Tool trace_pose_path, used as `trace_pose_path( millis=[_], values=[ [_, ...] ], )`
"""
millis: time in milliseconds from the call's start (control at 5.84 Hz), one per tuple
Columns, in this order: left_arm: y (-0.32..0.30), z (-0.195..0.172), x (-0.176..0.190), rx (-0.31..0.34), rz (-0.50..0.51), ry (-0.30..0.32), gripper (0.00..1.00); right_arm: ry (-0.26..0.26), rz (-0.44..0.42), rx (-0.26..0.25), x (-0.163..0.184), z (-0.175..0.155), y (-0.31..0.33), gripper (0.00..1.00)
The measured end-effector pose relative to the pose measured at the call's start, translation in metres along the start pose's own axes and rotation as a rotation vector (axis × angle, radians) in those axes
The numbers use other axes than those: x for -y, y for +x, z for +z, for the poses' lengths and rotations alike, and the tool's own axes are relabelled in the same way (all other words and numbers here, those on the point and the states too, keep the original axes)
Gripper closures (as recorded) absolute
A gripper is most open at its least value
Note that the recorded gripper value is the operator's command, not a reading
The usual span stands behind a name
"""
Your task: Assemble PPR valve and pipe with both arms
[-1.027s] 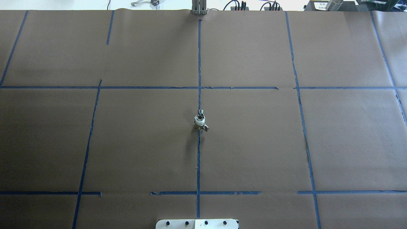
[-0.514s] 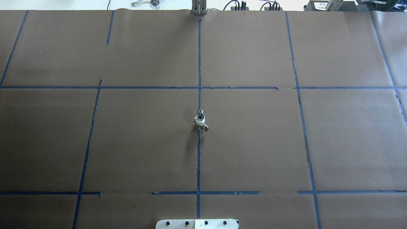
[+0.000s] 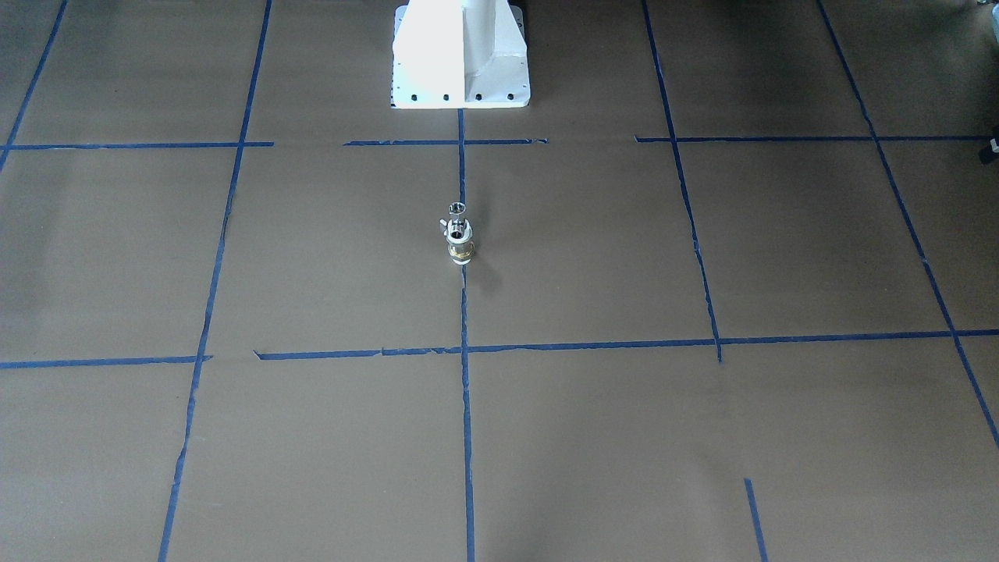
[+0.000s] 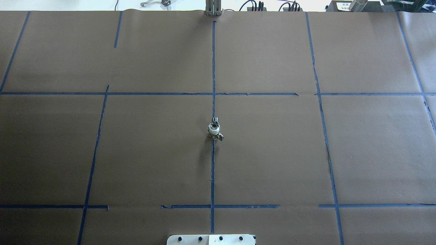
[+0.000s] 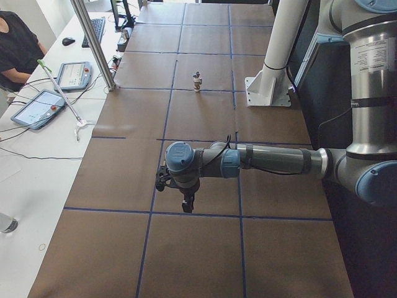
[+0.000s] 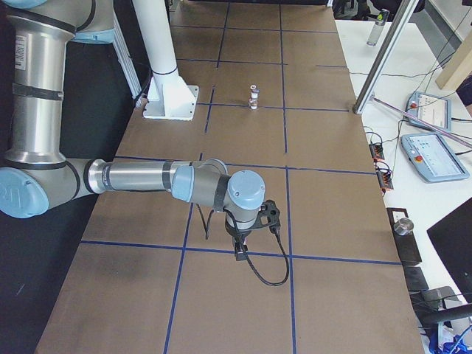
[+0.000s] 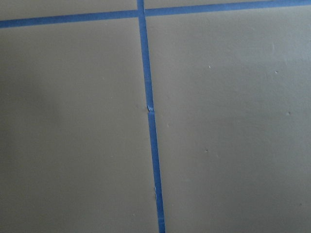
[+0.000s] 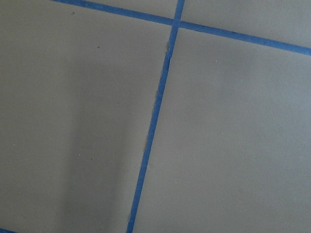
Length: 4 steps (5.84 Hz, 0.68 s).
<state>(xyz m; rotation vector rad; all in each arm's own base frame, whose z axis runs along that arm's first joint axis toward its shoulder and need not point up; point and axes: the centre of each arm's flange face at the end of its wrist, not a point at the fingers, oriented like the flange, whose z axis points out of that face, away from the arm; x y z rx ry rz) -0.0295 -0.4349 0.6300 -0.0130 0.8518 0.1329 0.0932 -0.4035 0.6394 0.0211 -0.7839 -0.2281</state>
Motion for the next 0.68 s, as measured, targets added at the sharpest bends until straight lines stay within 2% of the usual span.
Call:
trace_pose_path(
  millis=[171,514,685],
  values=[
    [0.002,-0.004,0.008,0.011,0.008,0.007,0.0,-0.003,0.0,-0.001,-0.006,0.001,-0.001,0.0],
    [0.0,-0.01,0.022,0.076,0.019,0.015,0.0,-0.012,0.005,0.0,-0.015,0.005,0.0,0.0],
    [-0.002,-0.01,0.021,0.083,0.011,0.008,0.0,-0.01,0.001,-0.005,-0.016,0.006,0.0,0.0]
  ],
)
